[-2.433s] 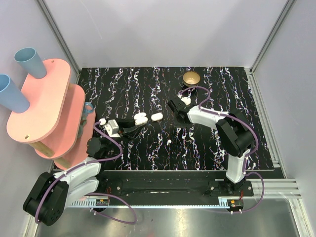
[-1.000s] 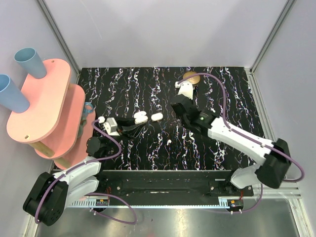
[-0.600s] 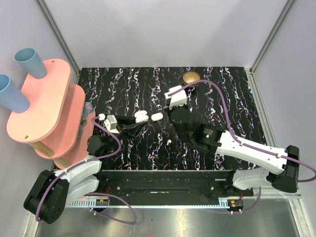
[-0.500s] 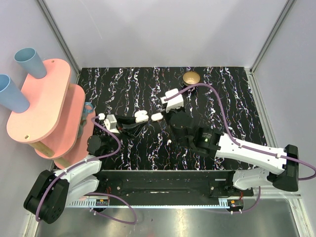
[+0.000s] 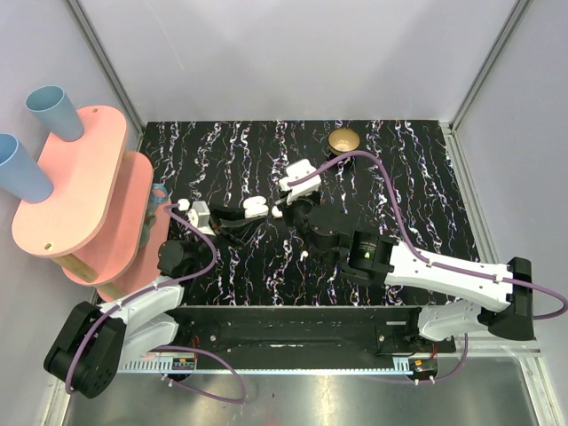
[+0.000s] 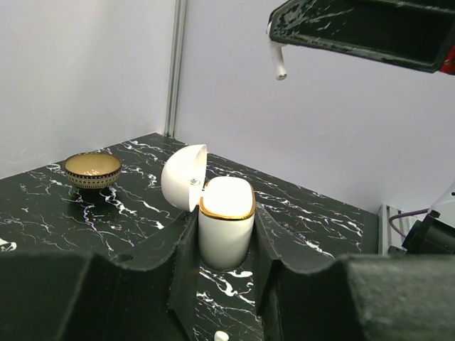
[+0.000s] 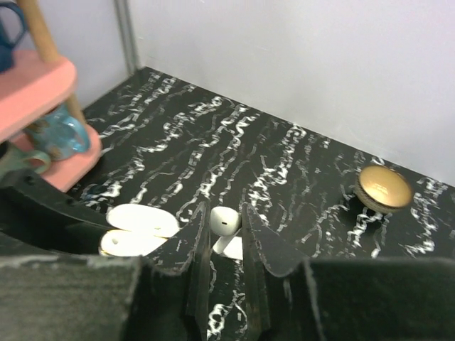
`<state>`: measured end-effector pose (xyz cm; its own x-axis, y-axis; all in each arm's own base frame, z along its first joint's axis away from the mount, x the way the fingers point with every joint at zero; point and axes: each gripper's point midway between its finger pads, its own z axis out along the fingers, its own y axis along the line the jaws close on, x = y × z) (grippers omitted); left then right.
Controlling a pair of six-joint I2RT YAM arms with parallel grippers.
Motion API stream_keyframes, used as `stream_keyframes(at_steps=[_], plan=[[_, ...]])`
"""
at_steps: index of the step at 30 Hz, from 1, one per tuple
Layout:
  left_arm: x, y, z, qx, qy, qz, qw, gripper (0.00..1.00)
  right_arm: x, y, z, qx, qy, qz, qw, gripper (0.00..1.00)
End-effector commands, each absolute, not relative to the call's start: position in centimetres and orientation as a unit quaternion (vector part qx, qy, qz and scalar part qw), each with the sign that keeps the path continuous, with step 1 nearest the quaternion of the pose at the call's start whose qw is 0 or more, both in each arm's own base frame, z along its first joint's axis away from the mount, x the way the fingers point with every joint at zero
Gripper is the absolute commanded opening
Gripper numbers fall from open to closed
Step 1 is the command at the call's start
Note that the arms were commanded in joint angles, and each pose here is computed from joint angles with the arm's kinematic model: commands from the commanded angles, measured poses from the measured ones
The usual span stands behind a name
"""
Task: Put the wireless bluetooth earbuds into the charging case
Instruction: Insert the right earbud into the right side groove of the charging case.
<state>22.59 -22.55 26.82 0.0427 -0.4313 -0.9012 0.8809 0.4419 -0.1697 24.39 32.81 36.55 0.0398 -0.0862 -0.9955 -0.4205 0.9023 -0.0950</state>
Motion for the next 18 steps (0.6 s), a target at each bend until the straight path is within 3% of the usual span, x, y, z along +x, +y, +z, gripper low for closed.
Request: stream_keyframes(at_steps=[1,18], plan=[[19.4,-20.4,36.1,0.227,0.319,-0.476,0.788,0.0,22.9,35.3,39.4,-0.186,0.663,0.213,0.693,0.0],[19.4,-19.8,36.4,0.207,0.316,-0.472,0.796,0.0,23.4,37.7,36.3,-0.217,0.666,0.15,0.698,0.0]])
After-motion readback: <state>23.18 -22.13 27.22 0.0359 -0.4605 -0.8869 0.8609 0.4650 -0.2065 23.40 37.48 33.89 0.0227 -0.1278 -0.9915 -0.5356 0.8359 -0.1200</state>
